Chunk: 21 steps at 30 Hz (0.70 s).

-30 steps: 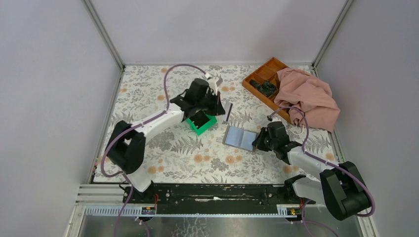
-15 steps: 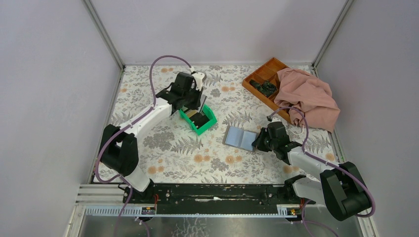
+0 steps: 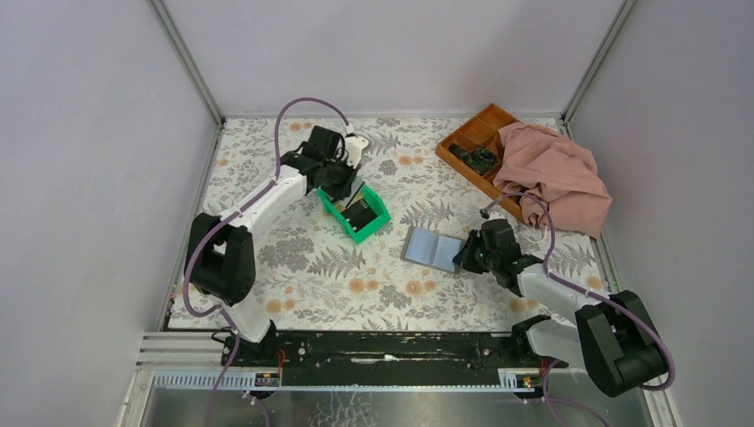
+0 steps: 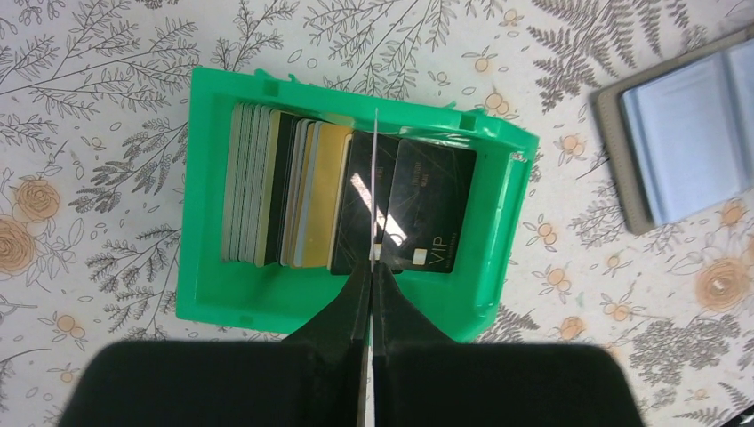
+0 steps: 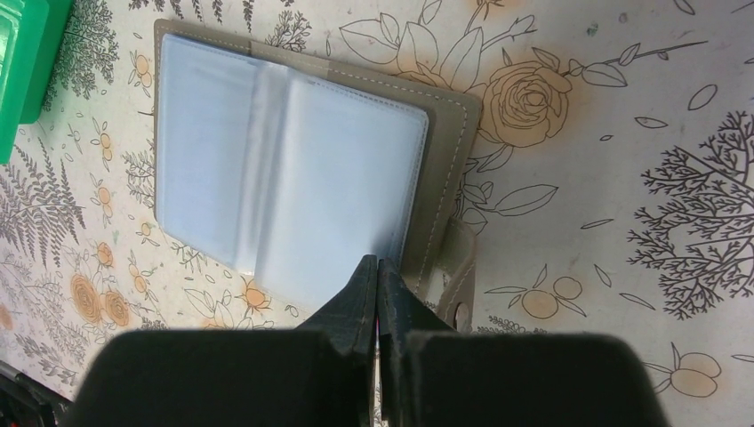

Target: Take the credit cards out of the card holder

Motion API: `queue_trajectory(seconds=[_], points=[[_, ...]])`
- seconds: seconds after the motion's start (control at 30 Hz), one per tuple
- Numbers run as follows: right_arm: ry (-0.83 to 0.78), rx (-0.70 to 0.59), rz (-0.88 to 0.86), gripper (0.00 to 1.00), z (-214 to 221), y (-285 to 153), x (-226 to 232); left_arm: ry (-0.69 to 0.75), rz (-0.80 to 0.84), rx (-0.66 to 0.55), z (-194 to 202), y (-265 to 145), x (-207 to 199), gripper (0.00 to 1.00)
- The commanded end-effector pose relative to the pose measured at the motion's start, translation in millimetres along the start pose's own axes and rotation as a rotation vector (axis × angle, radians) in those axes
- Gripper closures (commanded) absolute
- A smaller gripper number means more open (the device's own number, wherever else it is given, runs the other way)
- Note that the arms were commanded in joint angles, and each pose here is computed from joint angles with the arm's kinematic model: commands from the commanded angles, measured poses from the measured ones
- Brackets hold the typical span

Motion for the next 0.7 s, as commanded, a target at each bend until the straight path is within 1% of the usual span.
queue_trajectory(seconds=[0.0,0.17,0.33,0.5,0.67], points=[[-0.016,0.037,0.018,1.0,3,1,-2,0.078,0.022,0.033,2,5,7,1.0],[-0.015,0.049,0.028,1.0,3,2,-2,0.141,0.048,0.056,6,13,10,1.0],[-0.015,0.066,0.033,1.0,2,5,-2,0.186,0.11,0.129,12,25,11,1.0],[-0.016,0.074,0.038,1.0,2,6,-2,0.192,0.118,0.179,16,32,14,1.0],[-0.017,0.078,0.038,1.0,2,6,-2,0.185,0.134,0.173,13,28,10,1.0]])
Point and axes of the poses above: each gripper's point midway between its finger pads, its own y axis out along the fingers, its own x axis along the line the jaws close on, z = x × y, the point moved 9 cm from there along -y, back along the fingers, and after that the axes turned 13 degrees about -y, right-handed, at the moved point
